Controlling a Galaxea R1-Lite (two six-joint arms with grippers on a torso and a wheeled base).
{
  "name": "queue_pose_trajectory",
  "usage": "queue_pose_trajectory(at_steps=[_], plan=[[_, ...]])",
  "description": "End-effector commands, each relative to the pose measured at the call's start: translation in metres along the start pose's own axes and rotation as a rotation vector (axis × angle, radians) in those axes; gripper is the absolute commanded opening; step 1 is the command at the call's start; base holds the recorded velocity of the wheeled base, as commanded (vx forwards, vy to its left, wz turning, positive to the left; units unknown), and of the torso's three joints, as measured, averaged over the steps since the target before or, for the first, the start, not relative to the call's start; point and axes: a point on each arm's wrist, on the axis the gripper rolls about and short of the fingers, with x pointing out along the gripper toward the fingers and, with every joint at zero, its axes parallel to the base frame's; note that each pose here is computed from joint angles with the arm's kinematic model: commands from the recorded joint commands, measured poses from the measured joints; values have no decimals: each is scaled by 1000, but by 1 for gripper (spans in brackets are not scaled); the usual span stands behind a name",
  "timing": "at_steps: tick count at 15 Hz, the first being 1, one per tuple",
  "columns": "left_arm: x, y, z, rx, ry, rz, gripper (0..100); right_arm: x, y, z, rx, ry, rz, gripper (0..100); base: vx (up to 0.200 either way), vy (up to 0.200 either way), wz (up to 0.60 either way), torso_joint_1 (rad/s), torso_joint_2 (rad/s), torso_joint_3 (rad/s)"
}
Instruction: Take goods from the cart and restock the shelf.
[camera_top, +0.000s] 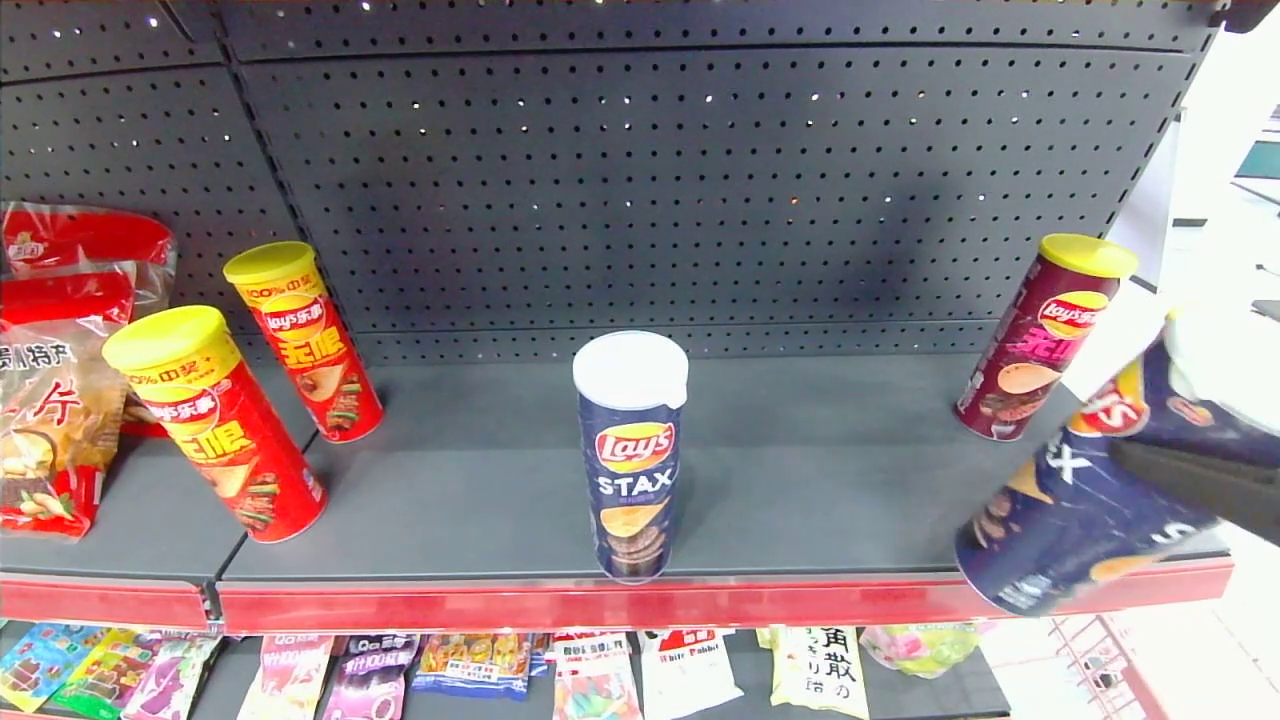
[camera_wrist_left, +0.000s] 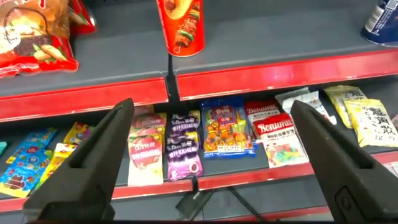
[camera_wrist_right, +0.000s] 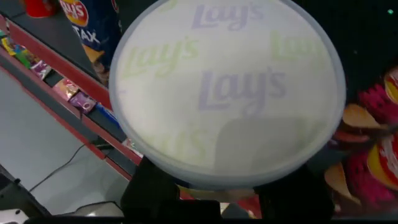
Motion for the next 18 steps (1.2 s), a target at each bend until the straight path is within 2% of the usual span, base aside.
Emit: queue_pose_trajectory(at_steps=[1,7,13,18], plan=[[1,0,-1,2,9,1,100,82,-10,18,5,50,97,0,0,0,0,0,0,0],[2,0,-2,3,12,-1,100,174,-32,40,6,61,139,0,0,0,0,0,0,0],[2,0,-2,3,12,1,100,240,-19,26,-9,59,197,0,0,0,0,0,0,0],[2,0,-2,3,12,2,100,269,-9,27,-18,44,216,0,0,0,0,0,0,0]])
